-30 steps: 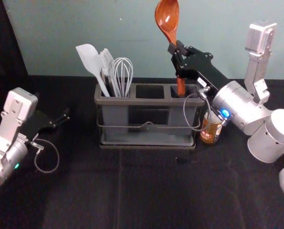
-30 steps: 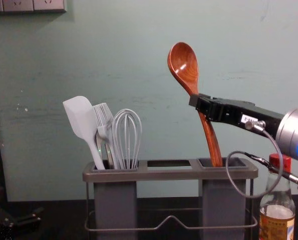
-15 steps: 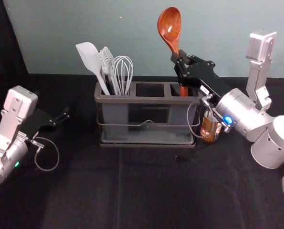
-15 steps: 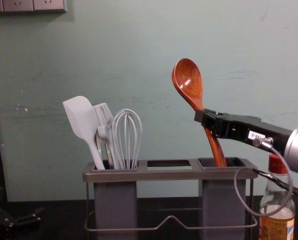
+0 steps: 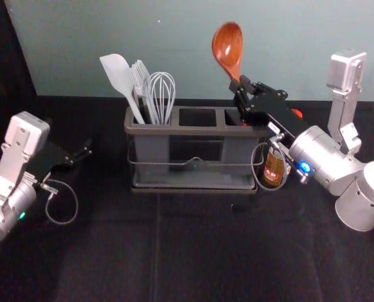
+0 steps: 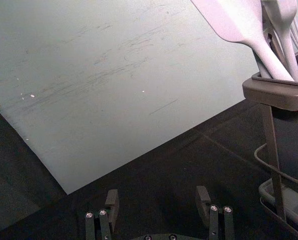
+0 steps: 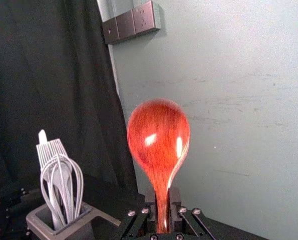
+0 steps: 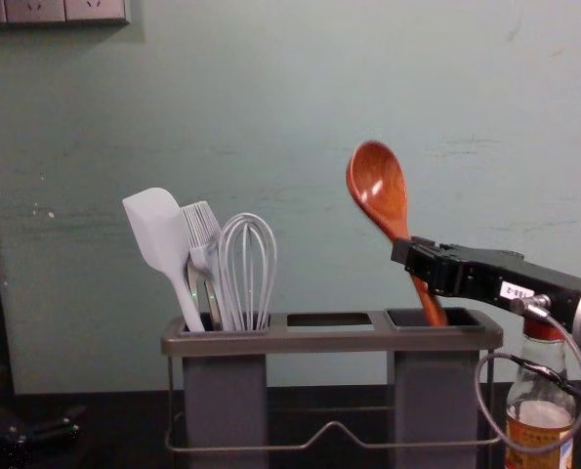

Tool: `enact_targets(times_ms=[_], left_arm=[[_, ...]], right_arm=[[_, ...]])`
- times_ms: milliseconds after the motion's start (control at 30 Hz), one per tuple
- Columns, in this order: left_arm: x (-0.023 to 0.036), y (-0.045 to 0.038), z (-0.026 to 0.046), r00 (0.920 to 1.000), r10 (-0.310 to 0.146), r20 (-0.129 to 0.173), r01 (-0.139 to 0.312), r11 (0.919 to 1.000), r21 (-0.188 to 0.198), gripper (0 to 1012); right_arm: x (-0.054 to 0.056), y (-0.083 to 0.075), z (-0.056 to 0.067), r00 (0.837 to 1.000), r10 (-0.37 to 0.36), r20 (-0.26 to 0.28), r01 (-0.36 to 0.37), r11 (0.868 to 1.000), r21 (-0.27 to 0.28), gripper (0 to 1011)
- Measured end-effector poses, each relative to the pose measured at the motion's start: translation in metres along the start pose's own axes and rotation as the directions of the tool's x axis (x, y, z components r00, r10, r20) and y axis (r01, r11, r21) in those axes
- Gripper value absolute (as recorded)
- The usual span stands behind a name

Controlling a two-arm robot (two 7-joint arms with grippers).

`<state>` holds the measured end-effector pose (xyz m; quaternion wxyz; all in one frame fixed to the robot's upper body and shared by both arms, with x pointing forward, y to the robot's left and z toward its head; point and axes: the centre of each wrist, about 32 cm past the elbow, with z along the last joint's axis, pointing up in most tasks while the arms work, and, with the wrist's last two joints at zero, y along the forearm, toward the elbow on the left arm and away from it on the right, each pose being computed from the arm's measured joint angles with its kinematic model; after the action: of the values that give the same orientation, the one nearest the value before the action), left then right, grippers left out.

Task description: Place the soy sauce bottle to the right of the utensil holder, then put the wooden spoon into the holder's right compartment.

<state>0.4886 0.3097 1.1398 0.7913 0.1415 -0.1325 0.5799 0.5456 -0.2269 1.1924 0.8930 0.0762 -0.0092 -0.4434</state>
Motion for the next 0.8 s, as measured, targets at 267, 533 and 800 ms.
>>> enact_targets(times_ms=[267, 533, 800], left_arm=[[0.0000, 0.0000, 0.0000, 1.0000, 0.000, 0.000, 0.000, 1.0000, 0.000, 1005], [0.0000, 0.0000, 0.0000, 1.0000, 0.000, 0.000, 0.000, 1.0000, 0.000, 1005], [0.0000, 0.0000, 0.0000, 1.0000, 0.000, 0.000, 0.000, 1.0000, 0.000, 1005]], right_arm=[[0.000, -0.004, -0.001, 1.000, -0.011, -0.001, 0.011, 1.000, -0.015, 410], [-0.002, -0.012, 0.002, 1.000, -0.018, -0.003, 0.018, 1.000, -0.010, 676], [-0.006, -0.038, 0.006, 0.999, -0.034, 0.015, 0.034, 0.999, 0.006, 930]])
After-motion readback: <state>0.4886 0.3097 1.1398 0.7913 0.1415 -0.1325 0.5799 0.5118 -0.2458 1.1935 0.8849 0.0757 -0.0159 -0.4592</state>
